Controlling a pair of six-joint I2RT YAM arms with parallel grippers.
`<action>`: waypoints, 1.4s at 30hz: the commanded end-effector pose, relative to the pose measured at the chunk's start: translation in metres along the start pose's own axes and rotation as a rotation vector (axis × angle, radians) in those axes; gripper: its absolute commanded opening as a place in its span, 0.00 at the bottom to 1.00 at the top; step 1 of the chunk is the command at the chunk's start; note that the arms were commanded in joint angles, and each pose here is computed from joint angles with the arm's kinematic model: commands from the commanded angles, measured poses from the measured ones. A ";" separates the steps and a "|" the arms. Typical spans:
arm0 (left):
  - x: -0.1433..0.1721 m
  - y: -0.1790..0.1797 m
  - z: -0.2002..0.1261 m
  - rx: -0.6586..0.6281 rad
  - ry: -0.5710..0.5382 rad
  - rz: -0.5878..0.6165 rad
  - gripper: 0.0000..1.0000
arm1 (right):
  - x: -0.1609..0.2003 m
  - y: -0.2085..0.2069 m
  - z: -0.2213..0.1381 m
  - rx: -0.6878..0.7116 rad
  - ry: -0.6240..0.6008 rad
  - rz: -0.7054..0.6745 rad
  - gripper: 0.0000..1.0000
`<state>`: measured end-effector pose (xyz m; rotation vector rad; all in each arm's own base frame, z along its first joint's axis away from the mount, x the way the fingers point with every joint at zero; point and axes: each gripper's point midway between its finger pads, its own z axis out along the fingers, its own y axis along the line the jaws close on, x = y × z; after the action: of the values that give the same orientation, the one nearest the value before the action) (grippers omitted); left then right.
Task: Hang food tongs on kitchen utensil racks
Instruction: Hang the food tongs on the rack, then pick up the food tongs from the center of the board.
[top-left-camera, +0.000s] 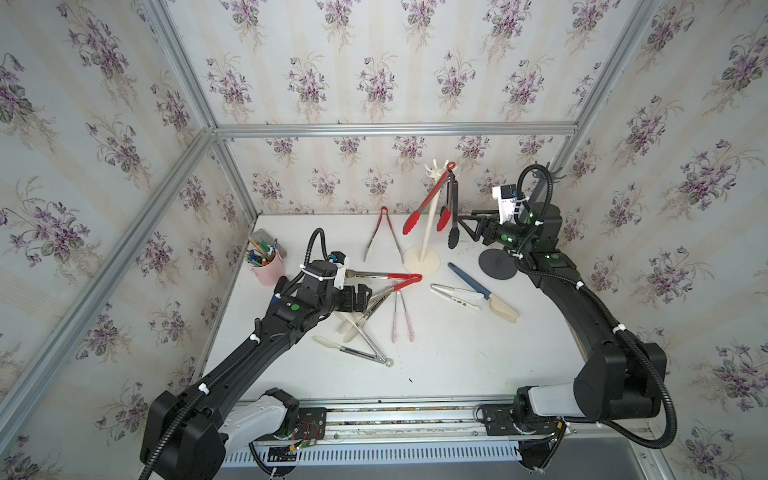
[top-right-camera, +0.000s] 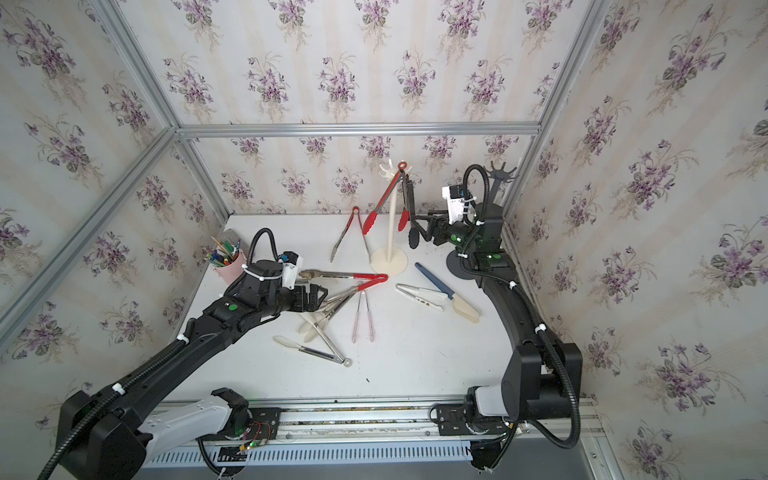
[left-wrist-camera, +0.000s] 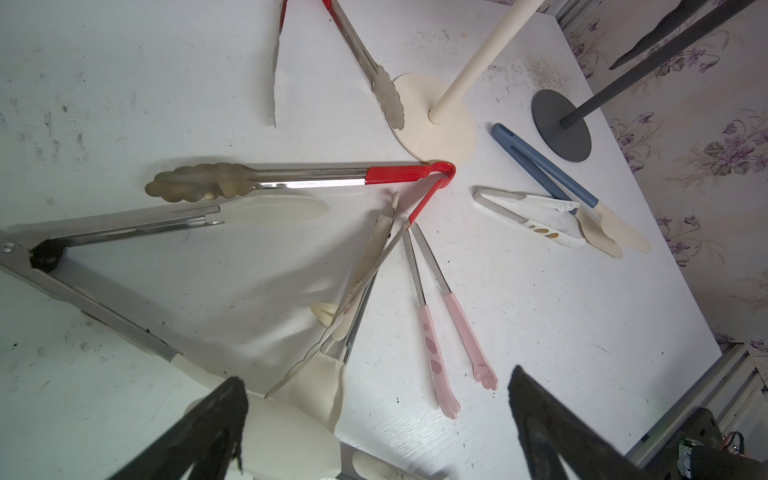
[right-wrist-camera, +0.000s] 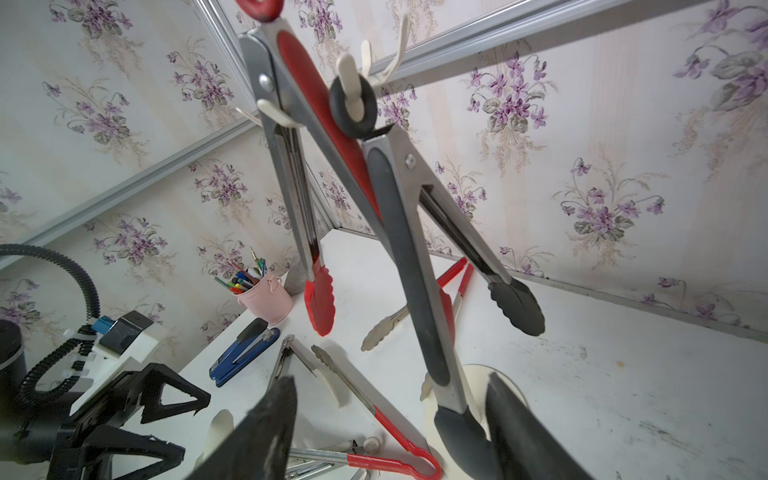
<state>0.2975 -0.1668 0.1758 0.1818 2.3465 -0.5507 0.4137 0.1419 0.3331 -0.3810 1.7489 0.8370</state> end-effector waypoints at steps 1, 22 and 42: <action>-0.003 -0.004 0.002 0.019 0.001 0.046 0.99 | 0.004 -0.007 -0.007 0.073 0.005 0.036 0.75; 0.066 -0.026 -0.018 -0.028 0.198 0.284 0.99 | 0.091 0.023 -0.076 0.168 0.142 0.241 0.97; 0.102 -0.088 0.034 -0.189 0.402 0.176 0.88 | 0.140 0.047 -0.112 0.194 0.230 0.319 1.00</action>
<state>0.2187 -0.2598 0.1255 0.5489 2.6645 -0.2670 0.2572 0.1219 0.2383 -0.0890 2.1103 0.8927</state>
